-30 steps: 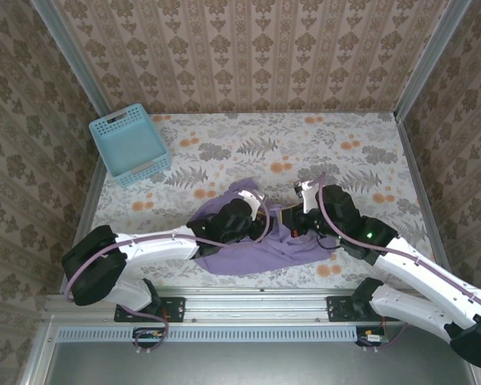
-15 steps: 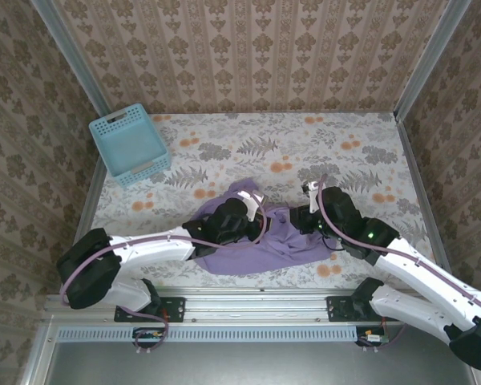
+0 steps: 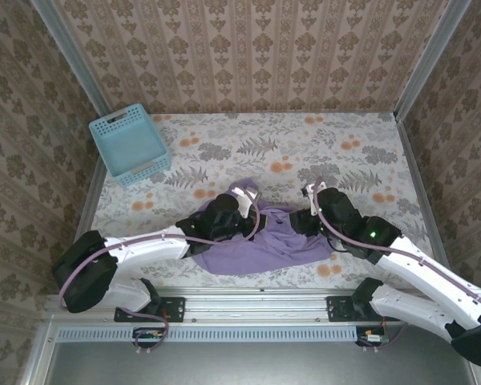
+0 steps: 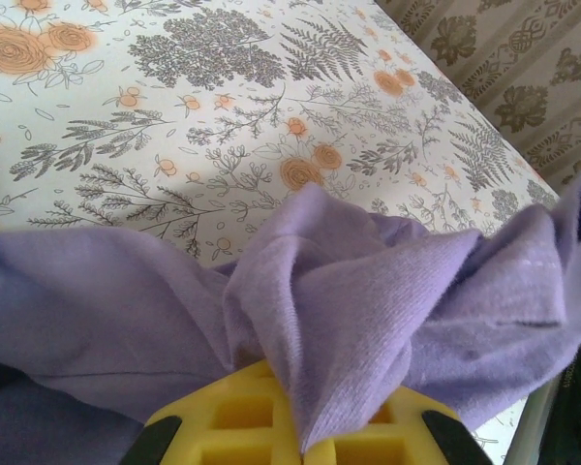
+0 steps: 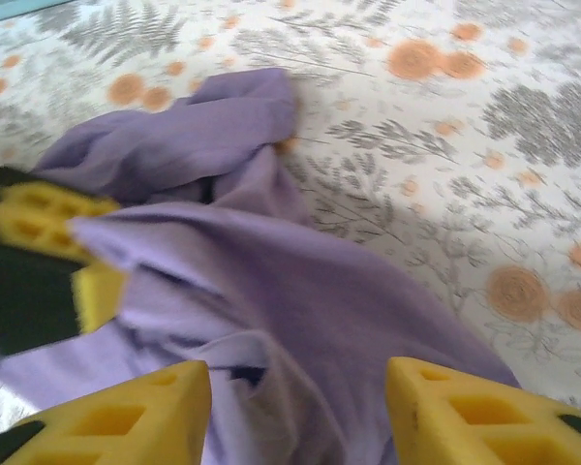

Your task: Fold the inside-out t-shirt

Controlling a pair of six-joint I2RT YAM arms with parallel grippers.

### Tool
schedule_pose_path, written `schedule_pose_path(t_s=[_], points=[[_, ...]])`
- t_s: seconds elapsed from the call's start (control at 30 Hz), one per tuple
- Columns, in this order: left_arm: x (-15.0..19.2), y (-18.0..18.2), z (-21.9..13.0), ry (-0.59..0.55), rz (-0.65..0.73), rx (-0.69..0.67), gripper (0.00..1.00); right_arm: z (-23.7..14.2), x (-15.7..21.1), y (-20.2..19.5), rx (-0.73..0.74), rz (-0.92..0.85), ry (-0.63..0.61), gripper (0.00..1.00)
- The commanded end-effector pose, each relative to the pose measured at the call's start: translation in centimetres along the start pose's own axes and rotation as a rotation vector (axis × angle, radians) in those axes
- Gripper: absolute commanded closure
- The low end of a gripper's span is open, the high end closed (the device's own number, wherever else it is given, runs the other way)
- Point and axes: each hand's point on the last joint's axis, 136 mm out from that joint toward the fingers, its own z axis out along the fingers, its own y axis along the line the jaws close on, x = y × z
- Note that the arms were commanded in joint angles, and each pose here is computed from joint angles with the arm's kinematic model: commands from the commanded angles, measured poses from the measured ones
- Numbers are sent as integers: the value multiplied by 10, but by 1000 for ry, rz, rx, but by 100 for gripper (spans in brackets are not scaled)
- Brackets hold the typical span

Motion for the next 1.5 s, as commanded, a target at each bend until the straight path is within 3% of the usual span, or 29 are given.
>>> schedule_pose_path(t_s=[0.0,0.2,0.27,0.37,0.47,0.63,0.77,0.93,1.0,1.17,1.27,1.47], points=[[-9,-6,-6,-25,2,30,99,-4,4,8,-1,-83,35,45],[-11,-5,-7,-21,0,24,99,13,10,5,60,-82,97,54],[-11,-3,-7,-17,-3,15,99,12,8,2,83,-82,97,66],[-10,11,-7,-7,-31,-37,100,3,3,-9,139,-79,79,91],[-8,30,-7,11,-90,-69,100,-11,-4,-18,177,-67,39,100],[-10,39,-14,-4,-112,-58,100,-20,3,-47,225,55,18,100],[-15,24,-19,-12,-90,15,100,-3,18,-56,157,181,42,99],[-23,-2,-22,-27,-67,111,100,21,23,-51,137,183,81,87],[-28,-17,-23,-34,-59,165,100,25,23,-54,165,175,96,73],[-35,-36,-22,-49,-70,250,100,11,8,-64,233,164,58,61],[-32,-31,-18,-30,-82,215,100,-8,-5,-51,200,106,4,57],[-31,-22,-13,-22,-90,174,100,-10,-7,18,-61,32,-24,53]])
